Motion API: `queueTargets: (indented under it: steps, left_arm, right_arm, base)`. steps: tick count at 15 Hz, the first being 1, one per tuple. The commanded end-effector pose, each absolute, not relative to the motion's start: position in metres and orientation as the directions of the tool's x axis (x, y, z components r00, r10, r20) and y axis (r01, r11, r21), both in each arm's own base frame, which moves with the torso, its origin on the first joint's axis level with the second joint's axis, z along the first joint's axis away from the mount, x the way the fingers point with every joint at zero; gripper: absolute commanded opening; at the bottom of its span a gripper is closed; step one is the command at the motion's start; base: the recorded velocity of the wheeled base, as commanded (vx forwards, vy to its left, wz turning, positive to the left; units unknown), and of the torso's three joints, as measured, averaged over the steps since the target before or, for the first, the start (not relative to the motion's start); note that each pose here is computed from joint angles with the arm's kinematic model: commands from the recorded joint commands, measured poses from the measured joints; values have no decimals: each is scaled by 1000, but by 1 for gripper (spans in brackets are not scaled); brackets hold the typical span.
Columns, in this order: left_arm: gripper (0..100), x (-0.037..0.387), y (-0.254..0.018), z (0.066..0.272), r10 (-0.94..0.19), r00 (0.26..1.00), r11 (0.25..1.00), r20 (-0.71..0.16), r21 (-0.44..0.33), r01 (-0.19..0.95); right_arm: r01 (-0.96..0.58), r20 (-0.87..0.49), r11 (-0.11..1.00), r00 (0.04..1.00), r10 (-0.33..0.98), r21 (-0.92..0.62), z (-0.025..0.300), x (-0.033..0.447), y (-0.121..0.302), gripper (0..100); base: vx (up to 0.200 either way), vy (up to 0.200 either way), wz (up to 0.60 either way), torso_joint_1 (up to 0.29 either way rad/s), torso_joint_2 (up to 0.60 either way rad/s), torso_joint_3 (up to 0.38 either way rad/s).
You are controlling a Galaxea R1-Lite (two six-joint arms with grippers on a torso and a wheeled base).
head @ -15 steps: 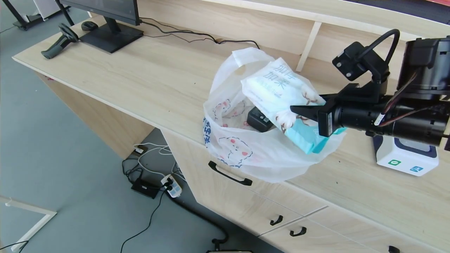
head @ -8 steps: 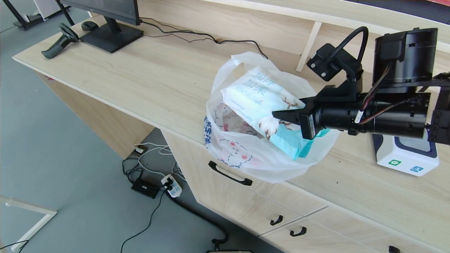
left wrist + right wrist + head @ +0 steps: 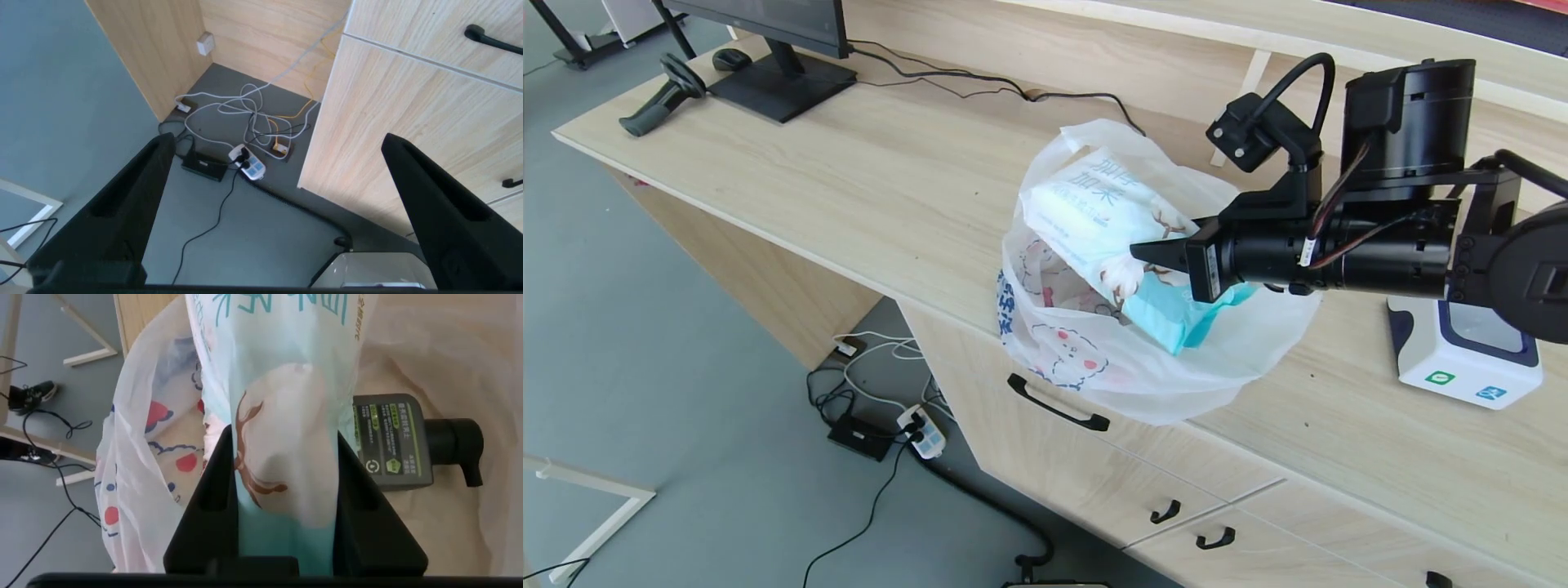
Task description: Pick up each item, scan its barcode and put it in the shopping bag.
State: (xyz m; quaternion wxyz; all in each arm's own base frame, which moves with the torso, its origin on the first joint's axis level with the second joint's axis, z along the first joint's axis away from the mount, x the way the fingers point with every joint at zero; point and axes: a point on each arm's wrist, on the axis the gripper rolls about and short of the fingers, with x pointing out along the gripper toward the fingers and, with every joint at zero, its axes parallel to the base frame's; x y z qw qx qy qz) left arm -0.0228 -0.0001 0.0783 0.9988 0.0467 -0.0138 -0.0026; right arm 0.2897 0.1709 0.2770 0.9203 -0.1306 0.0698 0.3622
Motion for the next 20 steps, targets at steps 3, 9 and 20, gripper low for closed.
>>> queueTargets:
  steps: [3, 9, 20]
  left_arm:
    - [100, -23, 0, 78, -6, 1000, 996, 26, 94, 4]
    - [100, -23, 0, 78, -5, 1000, 996, 26, 87, 2]
    - [100, -23, 0, 78, -5, 1000, 996, 23, 86, 3]
  right_arm:
    - [-669, -238, 721, 741, 628, -182, 270, 297, 165, 0]
    - [-644, -199, 750, 763, 615, -152, 276, 297, 164, 100]
    - [-581, -79, 807, 814, 576, -107, 270, 151, 79, 100]
  base:
    - [0, 0, 0, 0, 0, 0]
    - [0, 0, 0, 0, 0, 0]
    - [0, 0, 0, 0, 0, 0]
